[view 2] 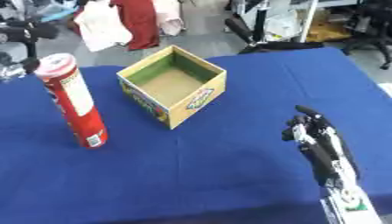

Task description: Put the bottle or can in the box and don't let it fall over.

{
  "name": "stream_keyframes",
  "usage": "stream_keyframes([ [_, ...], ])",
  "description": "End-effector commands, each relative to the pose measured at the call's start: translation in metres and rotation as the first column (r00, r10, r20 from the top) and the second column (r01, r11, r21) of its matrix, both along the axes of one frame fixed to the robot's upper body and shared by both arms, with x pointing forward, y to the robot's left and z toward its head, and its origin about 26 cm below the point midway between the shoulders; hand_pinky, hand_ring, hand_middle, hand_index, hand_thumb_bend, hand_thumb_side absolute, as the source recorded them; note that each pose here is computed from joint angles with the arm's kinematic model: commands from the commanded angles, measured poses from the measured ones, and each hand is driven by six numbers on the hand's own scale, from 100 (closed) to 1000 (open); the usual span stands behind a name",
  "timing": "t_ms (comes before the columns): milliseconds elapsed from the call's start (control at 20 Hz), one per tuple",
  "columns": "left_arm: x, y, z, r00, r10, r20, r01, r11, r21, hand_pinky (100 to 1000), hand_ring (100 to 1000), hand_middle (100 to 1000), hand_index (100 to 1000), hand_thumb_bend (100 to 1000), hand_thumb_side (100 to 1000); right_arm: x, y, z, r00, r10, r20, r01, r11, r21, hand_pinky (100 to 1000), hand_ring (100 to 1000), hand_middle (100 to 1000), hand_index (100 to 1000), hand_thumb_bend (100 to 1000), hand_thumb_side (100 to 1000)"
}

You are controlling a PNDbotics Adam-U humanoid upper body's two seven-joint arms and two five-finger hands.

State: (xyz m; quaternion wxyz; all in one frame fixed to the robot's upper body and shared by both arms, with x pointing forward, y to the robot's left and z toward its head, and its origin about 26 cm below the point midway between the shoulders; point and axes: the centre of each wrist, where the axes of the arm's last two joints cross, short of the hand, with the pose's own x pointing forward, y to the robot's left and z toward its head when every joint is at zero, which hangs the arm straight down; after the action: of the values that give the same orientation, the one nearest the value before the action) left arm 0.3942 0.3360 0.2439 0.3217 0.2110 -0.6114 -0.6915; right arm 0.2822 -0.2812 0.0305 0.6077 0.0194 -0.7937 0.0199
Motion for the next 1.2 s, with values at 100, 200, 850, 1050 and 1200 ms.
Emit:
stream_keyframes([
  [100, 0.005, -0.004, 0.011, 1.000, -0.006, 0.029, 0.005, 0.999, 0.037, 899, 958, 987, 1000, 100, 868, 0.002, -0.003, 0.008, 1.000, 0.012, 0.023, -0.012, 1.000, -0.015, 533, 534, 542, 814, 100, 363],
  [200, 0.007, -0.006, 0.010, 1.000, -0.012, 0.027, 0.011, 0.999, 0.052, 898, 958, 988, 1000, 100, 864, 0.002, -0.003, 0.008, 1.000, 0.012, 0.023, -0.012, 1.000, -0.015, 533, 534, 542, 814, 100, 363],
  [850, 0.023, -0.012, -0.002, 1.000, -0.007, -0.010, 0.009, 0.982, 0.189, 894, 963, 994, 1000, 100, 940, 0.002, -0.002, 0.008, 1.000, 0.011, 0.026, -0.011, 1.000, -0.012, 533, 534, 542, 814, 100, 363],
  [1050, 0.024, -0.011, -0.003, 1.000, -0.006, -0.017, 0.010, 0.979, 0.205, 893, 962, 994, 1000, 100, 943, 0.002, -0.002, 0.008, 1.000, 0.011, 0.026, -0.011, 1.000, -0.011, 533, 534, 542, 814, 100, 363],
  [1200, 0.024, -0.011, -0.003, 1.000, -0.007, -0.018, 0.010, 0.978, 0.207, 893, 962, 994, 1000, 100, 943, 0.002, -0.002, 0.008, 1.000, 0.011, 0.026, -0.011, 1.000, -0.011, 533, 534, 542, 814, 100, 363],
])
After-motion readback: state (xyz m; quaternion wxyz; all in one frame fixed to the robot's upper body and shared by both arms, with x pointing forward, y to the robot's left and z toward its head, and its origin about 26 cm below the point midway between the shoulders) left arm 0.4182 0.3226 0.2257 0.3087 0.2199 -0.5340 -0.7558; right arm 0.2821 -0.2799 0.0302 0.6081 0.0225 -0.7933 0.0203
